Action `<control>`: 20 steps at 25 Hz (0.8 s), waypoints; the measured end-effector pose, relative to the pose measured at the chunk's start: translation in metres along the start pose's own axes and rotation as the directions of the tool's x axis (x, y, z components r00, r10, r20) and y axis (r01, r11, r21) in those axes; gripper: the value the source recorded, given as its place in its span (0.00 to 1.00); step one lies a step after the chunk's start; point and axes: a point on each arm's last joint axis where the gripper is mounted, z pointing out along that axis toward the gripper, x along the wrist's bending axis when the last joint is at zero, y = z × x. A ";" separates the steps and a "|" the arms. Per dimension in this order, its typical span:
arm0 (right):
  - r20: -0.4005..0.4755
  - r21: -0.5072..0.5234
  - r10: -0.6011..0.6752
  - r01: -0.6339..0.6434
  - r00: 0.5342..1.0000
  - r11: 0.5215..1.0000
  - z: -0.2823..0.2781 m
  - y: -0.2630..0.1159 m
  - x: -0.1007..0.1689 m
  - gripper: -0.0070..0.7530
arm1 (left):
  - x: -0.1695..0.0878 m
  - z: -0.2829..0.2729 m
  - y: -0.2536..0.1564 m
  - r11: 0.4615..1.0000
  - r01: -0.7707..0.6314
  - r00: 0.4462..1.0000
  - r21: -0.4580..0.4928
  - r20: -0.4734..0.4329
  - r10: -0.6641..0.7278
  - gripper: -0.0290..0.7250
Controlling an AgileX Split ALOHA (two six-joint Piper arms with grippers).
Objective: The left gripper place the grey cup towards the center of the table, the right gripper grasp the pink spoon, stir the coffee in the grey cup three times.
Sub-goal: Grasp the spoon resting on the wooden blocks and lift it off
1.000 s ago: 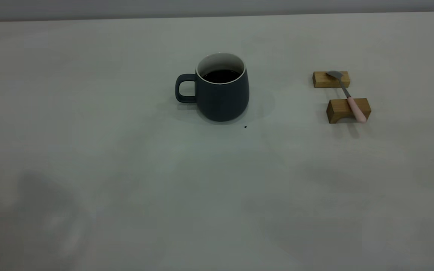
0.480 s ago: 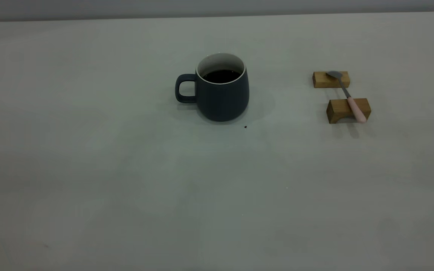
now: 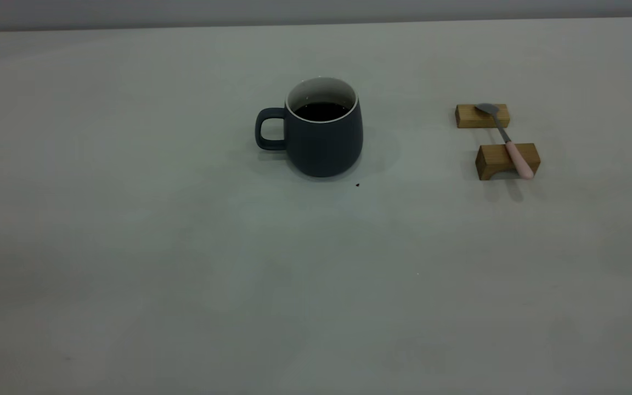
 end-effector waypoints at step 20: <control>-0.102 0.165 -0.073 0.090 0.992 0.982 0.036 0.055 0.018 0.74 | -0.005 -0.017 -0.022 0.963 0.164 0.963 -0.212 -0.177 -0.203 0.73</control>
